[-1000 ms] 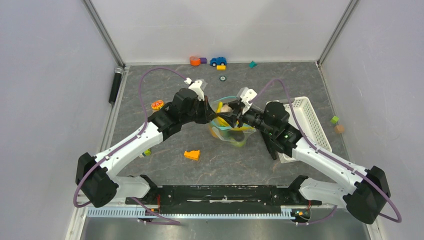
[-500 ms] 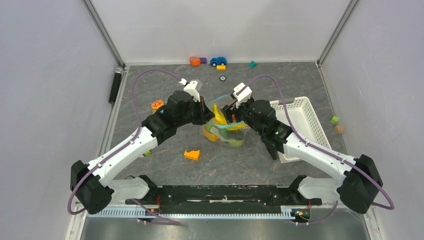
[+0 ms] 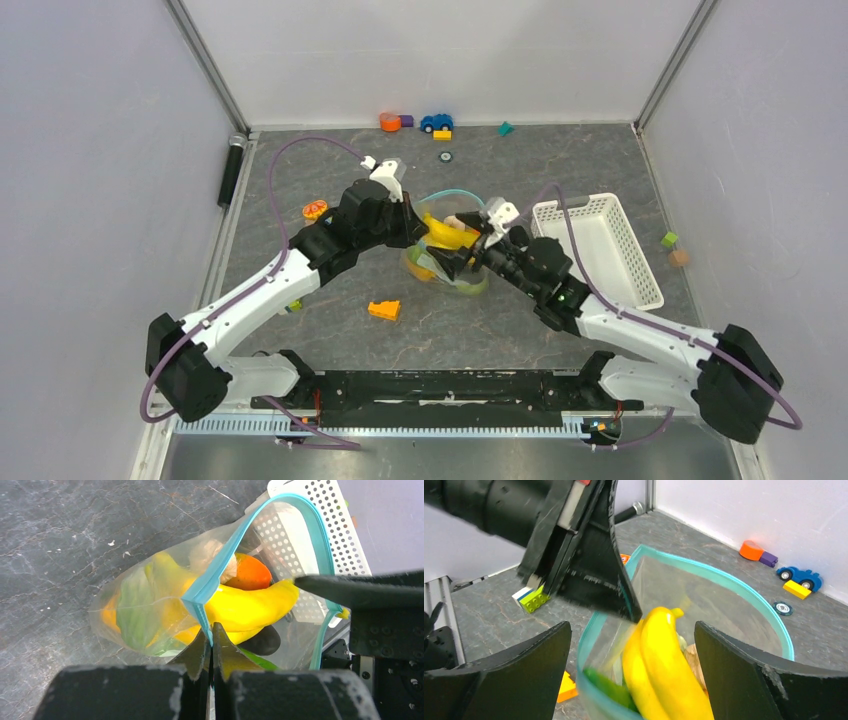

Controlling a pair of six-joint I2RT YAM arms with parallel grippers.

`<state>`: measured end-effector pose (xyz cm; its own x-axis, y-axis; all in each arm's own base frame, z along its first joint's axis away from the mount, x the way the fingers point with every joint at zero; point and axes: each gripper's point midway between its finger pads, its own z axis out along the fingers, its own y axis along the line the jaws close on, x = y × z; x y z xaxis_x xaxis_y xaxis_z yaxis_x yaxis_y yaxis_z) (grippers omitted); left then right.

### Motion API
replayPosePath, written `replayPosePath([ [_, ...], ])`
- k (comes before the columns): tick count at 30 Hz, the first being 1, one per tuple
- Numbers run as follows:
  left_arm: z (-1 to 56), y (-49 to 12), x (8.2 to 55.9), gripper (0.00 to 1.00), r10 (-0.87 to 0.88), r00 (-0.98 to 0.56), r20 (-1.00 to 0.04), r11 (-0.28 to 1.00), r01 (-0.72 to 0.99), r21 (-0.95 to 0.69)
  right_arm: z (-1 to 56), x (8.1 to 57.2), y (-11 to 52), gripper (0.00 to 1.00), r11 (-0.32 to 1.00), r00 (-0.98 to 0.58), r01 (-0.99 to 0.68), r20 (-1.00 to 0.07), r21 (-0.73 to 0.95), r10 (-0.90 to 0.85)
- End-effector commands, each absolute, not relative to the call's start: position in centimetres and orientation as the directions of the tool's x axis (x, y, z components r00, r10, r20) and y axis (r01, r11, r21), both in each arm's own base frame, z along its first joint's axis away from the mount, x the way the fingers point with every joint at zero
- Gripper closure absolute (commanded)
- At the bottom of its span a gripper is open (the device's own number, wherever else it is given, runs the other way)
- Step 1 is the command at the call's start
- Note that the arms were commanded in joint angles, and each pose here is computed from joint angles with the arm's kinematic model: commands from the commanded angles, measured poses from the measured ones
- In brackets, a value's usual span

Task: Place the food in the zip-top bag and seal the zipper
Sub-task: Place the fake vegetable in the zipper food storage bag, then adjust the zipper food storage bag at the center of the board.

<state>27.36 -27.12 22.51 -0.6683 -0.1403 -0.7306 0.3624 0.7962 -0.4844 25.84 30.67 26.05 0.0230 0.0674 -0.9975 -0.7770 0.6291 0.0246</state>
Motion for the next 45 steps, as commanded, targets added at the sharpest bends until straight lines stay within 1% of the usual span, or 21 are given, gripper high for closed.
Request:
replayPosePath([
  [1,25.3,-26.2,28.6,0.98,-0.179,-0.608,-0.773,0.820,0.343,-0.459,30.8,22.6,28.9,0.02,0.572,0.180,-0.820,-0.954,-0.012,0.239],
  [6,24.9,-24.3,28.6,0.98,-0.190,-0.581,-0.791,0.857,0.294,-0.422,30.8,21.0,26.2,0.02,0.599,0.247,-0.800,-0.921,-0.020,0.300],
  [11,24.8,-23.7,28.6,0.98,-0.195,-0.575,-0.795,0.870,0.272,-0.410,30.3,22.5,23.4,0.02,0.712,0.246,-0.699,-0.910,0.073,0.334],
  [15,23.9,-23.5,28.9,0.97,-0.206,-0.586,-0.784,0.880,0.239,-0.410,29.5,22.4,21.7,0.02,0.744,0.264,-0.661,-0.896,0.101,0.356],
  [18,23.5,-23.4,29.2,0.97,-0.199,-0.588,-0.784,0.889,0.227,-0.397,28.6,22.2,21.2,0.02,0.761,0.277,-0.647,-0.913,0.054,0.301],
  [20,23.4,-23.3,29.3,0.97,-0.189,-0.588,-0.787,0.898,0.221,-0.381,27.2,22.5,21.1,0.02,0.775,0.252,-0.632,-0.940,0.022,0.232],
  [21,23.4,-23.2,29.3,0.97,-0.188,-0.588,-0.787,0.900,0.217,-0.377,26.5,22.4,21.1,0.02,0.773,0.241,-0.634,-0.949,0.006,0.204],
  [24,23.4,-23.0,29.4,0.97,-0.183,-0.584,-0.791,0.905,0.215,-0.368,25.5,21.5,21.4,0.02,0.742,0.284,-0.663,-0.951,-0.100,0.125],
  [29,24.0,-22.7,29.2,0.97,-0.162,-0.576,-0.801,0.908,0.232,-0.350,24.8,19.4,22.1,0.02,0.644,0.330,-0.730,-0.943,-0.230,0.036],
  [34,24.2,-22.4,28.8,0.97,-0.144,-0.566,-0.811,0.908,0.250,-0.336,22.8,18.2,22.2,0.02,0.540,0.374,-0.755,-0.921,-0.371,-0.111],
  [38,24.3,-22.8,28.4,0.98,-0.132,-0.564,-0.815,0.893,0.290,-0.345,23.6,16.6,22.7,0.02,0.469,0.449,-0.774,-0.891,-0.424,-0.065],
  [45,24.2,-22.1,27.4,0.98,-0.141,-0.554,-0.820,0.886,0.300,-0.354,23.3,19.4,22.4,0.02,0.524,0.406,-0.744,-0.904,-0.414,-0.138],
])
